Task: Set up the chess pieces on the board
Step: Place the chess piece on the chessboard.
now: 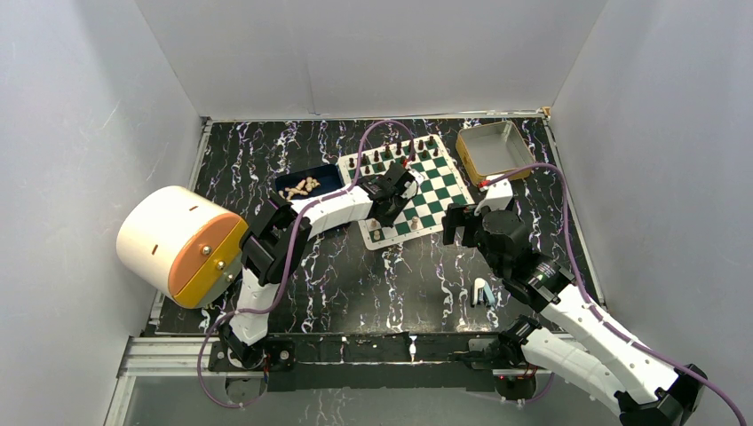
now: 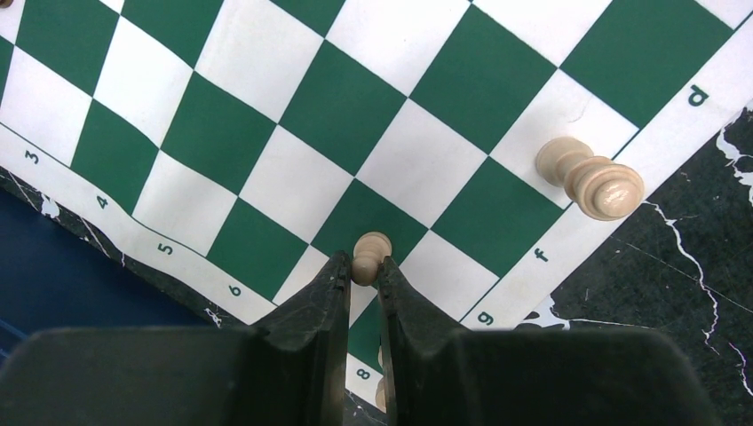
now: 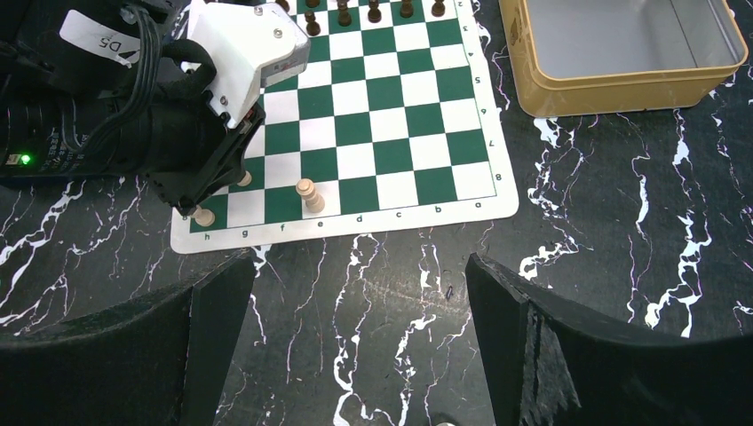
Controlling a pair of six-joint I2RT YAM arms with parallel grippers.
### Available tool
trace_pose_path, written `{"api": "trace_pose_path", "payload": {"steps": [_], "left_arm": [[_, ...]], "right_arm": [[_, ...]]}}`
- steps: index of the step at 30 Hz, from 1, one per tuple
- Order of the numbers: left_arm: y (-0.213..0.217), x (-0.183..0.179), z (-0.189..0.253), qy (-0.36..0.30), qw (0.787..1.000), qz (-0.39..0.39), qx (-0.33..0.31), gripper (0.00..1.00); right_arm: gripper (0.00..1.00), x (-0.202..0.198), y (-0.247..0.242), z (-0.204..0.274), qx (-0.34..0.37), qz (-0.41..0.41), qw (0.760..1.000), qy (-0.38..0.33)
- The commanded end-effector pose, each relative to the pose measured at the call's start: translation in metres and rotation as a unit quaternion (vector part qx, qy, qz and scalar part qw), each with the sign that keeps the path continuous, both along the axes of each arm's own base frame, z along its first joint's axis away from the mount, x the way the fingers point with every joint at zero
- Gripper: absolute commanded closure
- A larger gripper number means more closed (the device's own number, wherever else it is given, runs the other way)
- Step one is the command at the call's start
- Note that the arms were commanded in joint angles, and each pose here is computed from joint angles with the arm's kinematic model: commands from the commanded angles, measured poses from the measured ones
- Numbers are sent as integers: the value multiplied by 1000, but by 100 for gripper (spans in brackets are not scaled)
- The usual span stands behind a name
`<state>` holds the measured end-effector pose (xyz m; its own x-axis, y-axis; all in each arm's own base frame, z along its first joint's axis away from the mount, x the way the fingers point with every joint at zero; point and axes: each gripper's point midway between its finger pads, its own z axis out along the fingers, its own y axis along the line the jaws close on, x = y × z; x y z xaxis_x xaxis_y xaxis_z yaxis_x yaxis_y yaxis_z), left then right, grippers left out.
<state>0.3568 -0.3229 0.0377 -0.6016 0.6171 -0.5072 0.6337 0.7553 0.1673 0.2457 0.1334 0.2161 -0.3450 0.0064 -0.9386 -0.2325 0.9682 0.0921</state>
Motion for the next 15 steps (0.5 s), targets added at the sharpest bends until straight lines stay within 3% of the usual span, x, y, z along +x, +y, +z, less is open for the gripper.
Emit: {"api": "trace_pose_path", "payload": {"steps": [1, 15], "left_arm": [[-4, 7, 12, -15, 1000, 2, -5, 99], [-2, 11, 31, -36, 999, -8, 1, 72]], "right_arm": [[1, 4, -2, 11, 18, -13, 1000, -20], [1, 4, -1, 9, 17, -11, 1000, -18]]}}
